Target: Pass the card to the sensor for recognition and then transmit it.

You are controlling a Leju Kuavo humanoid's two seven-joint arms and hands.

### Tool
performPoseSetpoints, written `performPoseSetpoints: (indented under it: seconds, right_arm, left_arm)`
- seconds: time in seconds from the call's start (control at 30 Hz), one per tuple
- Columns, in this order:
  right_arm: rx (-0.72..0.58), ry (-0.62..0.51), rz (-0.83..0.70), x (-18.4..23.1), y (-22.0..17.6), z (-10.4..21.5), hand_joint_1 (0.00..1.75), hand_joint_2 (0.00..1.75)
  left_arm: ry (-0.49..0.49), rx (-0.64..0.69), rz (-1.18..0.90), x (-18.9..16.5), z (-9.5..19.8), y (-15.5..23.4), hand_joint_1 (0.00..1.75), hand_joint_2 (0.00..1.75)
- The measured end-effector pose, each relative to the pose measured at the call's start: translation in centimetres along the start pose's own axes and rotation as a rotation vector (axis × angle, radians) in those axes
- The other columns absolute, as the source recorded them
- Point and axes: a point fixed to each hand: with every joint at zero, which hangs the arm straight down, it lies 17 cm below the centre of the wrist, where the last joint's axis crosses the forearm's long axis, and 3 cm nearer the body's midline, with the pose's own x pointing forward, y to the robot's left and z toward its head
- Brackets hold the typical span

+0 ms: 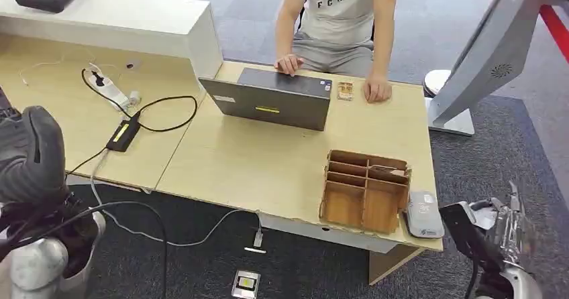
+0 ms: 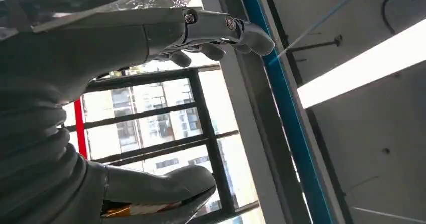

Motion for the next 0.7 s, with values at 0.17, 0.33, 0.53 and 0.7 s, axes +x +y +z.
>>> performPoseSetpoints:
  seconds: [0.17,0.33,0.53,0.7]
  right_arm:
    - [0.033,0.012,-0.03,0.0,1.8,1.1,1.75,1.75]
    - [0.061,0.021,-0.056,0.3,3.3,1.9,1.75,1.75]
    - [0.083,0.026,-0.082,1.0,4.7,2.5,1.75,1.75]
    - [0.099,0.038,-0.099,1.2,5.6,2.8,1.75,1.75]
  left_arm:
    - [-0.004,-0.006,0.012,0.1,-0.2,-0.2,0.0,1.75]
    - [-0.002,-0.01,0.023,0.1,-0.1,-0.3,0.0,1.75]
    - [-0.007,-0.011,0.034,0.1,-0.2,-0.5,0.0,1.75]
    - [-0.015,-0.012,0.038,0.2,-0.4,-0.6,0.0,1.75]
